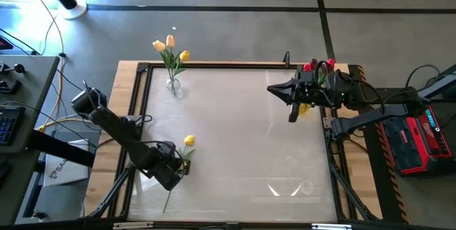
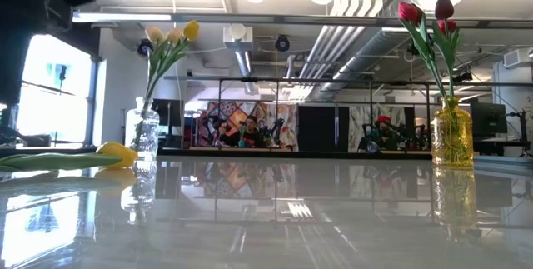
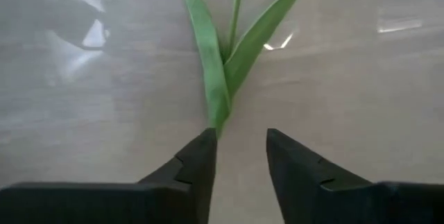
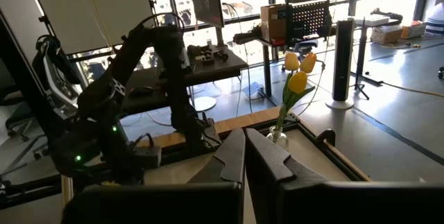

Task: Sort flowers into vase by color
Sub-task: Put the yellow tulip into the transparent vase

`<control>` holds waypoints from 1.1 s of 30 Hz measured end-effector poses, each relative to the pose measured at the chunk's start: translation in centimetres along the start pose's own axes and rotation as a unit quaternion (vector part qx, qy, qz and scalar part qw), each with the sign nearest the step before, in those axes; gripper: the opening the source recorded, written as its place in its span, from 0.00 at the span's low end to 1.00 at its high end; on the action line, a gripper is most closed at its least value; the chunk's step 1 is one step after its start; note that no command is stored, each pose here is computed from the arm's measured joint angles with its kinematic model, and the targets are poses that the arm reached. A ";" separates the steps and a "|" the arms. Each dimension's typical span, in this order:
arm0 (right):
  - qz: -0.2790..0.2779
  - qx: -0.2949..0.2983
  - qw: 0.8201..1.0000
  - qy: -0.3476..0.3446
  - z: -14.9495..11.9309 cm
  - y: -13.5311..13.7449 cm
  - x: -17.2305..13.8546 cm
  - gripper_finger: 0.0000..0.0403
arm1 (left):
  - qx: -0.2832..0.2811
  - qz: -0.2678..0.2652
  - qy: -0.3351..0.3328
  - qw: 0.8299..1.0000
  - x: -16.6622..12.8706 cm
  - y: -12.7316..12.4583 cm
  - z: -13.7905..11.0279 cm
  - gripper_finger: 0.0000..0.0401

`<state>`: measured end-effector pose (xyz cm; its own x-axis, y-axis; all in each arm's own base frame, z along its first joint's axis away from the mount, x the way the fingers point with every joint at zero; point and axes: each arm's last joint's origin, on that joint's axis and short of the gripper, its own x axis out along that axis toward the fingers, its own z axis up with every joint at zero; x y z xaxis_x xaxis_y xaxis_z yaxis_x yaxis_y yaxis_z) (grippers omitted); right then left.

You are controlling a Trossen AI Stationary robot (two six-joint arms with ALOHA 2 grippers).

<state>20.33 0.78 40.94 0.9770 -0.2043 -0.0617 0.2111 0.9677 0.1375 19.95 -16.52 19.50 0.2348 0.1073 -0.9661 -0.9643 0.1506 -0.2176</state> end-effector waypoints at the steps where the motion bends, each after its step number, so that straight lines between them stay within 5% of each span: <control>1: 0.000 0.000 1.000 0.000 0.0 0.0 0.0 0.00 | 0.000 0.007 0.003 1.000 0.3 -0.1 0.0 0.31; 13: 0.000 0.000 1.000 0.000 0.0 0.0 0.0 0.00 | 0.099 0.057 0.020 0.993 2.2 -0.9 1.0 0.39; 27: 0.000 0.000 1.000 0.000 0.0 0.0 0.0 0.00 | 0.066 0.024 0.093 0.993 6.0 0.0 2.2 0.37; 33: 0.000 0.000 1.000 0.000 0.0 0.0 0.0 0.00 | 0.068 0.031 0.086 0.993 6.1 0.1 2.4 0.26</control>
<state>20.33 0.78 40.94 0.9770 -0.2043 -0.0618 0.2111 0.9678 0.1374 21.58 -13.48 13.93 0.1402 -0.0470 -0.9890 -0.9479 0.2823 -0.1478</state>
